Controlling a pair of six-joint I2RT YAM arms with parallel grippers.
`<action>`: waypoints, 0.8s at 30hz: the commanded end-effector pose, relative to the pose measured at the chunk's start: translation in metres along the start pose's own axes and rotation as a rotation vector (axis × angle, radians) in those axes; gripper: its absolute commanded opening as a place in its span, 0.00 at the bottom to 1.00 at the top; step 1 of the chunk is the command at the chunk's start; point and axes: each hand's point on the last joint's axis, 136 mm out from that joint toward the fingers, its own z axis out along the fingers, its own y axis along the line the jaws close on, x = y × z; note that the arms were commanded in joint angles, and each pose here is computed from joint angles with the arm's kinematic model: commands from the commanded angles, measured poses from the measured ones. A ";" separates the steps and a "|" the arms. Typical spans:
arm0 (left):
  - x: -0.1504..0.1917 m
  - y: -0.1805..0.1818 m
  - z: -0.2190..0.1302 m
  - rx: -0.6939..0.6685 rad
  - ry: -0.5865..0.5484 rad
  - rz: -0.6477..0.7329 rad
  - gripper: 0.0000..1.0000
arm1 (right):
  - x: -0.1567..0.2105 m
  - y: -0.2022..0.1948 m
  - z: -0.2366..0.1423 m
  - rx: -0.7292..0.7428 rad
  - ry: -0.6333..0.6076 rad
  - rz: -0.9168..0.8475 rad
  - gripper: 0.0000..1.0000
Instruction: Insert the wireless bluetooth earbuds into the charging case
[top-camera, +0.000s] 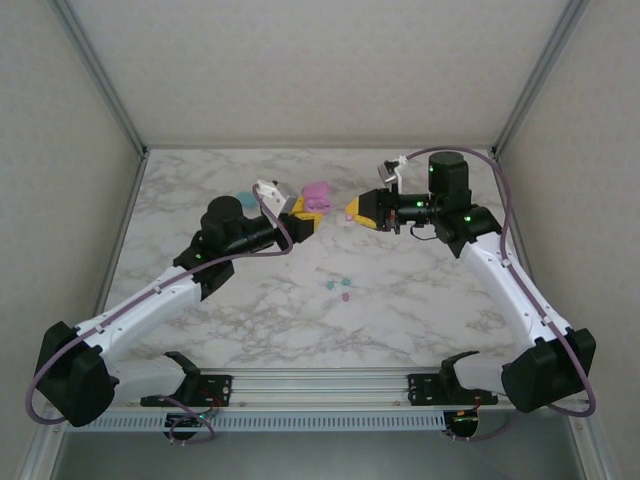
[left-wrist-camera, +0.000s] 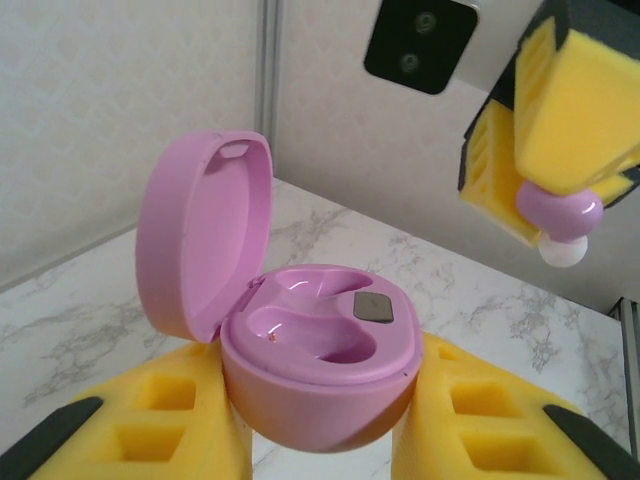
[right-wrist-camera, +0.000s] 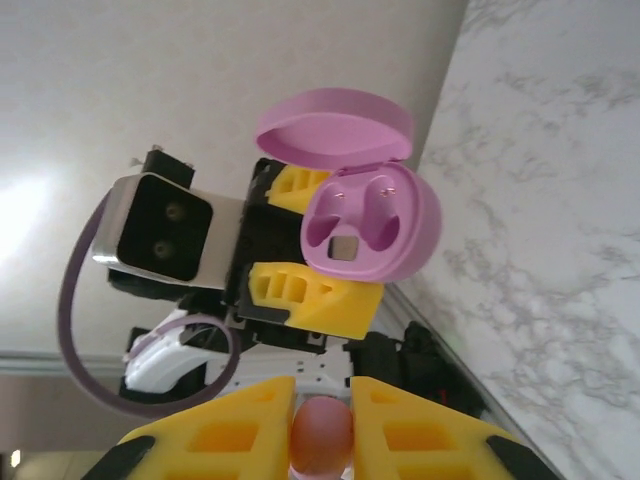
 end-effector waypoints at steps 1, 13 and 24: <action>-0.009 -0.008 -0.003 0.038 -0.045 0.065 0.16 | -0.001 0.025 0.000 -0.103 0.054 -0.015 0.19; -0.009 -0.013 -0.005 0.050 -0.044 0.104 0.16 | -0.009 0.021 0.003 -0.077 0.044 0.034 0.20; -0.013 -0.018 -0.002 0.064 -0.079 0.138 0.16 | -0.016 0.034 0.011 0.016 -0.091 -0.168 0.20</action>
